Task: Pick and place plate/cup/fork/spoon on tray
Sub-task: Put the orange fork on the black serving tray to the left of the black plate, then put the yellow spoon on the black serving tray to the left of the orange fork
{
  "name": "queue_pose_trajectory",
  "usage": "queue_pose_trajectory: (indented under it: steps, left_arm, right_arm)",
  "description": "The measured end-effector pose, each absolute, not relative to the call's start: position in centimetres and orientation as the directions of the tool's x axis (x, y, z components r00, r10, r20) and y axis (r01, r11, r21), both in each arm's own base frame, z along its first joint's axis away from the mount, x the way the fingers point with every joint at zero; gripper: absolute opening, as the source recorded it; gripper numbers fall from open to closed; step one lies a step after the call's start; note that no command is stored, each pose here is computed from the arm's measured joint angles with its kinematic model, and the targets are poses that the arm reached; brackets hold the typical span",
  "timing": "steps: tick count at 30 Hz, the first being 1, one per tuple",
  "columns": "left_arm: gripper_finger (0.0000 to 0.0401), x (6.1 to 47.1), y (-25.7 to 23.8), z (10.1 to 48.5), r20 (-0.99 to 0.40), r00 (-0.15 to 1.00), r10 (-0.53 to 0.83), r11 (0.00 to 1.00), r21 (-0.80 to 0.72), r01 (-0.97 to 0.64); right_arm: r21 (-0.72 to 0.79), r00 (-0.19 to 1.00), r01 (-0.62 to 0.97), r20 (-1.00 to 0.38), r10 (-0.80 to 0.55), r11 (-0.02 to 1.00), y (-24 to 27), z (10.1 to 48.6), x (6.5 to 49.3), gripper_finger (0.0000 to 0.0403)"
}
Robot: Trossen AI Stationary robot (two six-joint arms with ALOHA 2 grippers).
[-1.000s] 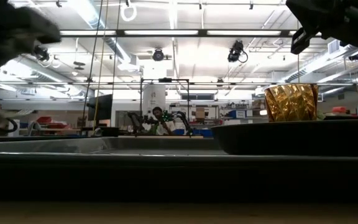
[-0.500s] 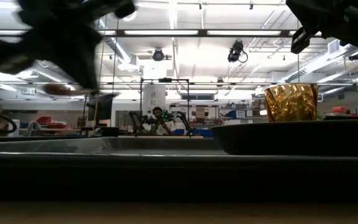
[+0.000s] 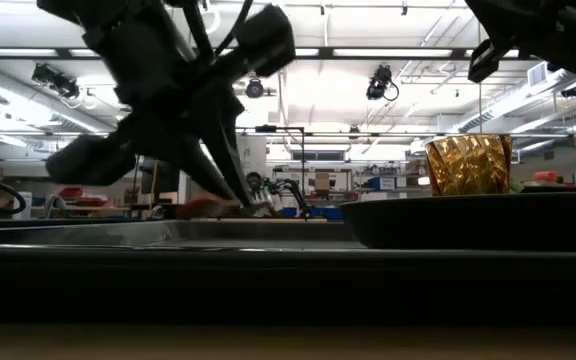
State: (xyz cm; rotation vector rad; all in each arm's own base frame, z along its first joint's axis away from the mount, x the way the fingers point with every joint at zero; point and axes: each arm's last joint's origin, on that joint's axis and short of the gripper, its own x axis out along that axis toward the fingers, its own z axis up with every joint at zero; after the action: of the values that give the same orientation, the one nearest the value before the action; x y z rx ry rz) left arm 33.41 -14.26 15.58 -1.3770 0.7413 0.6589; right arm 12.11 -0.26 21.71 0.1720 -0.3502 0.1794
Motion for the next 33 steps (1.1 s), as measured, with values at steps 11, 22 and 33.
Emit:
queue_pose_trajectory:
  steps: [11, 22, 33]
  left_arm:
    - [0.002, 34.1, -14.4, 14.1, -0.785, 0.619, -0.019, 0.056, -0.619, -0.783]
    - [0.0029, 34.7, -14.2, 13.1, -0.778, 0.628, -0.008, 0.04, -0.628, -0.778]
    - [0.0127, 34.8, -14.1, 13.2, -0.77, 0.638, 0.011, 0.097, -0.635, -0.767]
  right_arm:
    - [0.114, 0.921, -0.2, 0.359, 0.147, 0.973, -0.2, 21.8, 12.1, 0.0011]
    - [0.108, 0.919, -0.214, 0.358, 0.163, 0.971, -0.2, 21.8, 12.1, 0.0011]
    - [0.114, 0.923, -0.215, 0.35, 0.163, 0.97, -0.2, 21.7, 12.1, 0.0011]
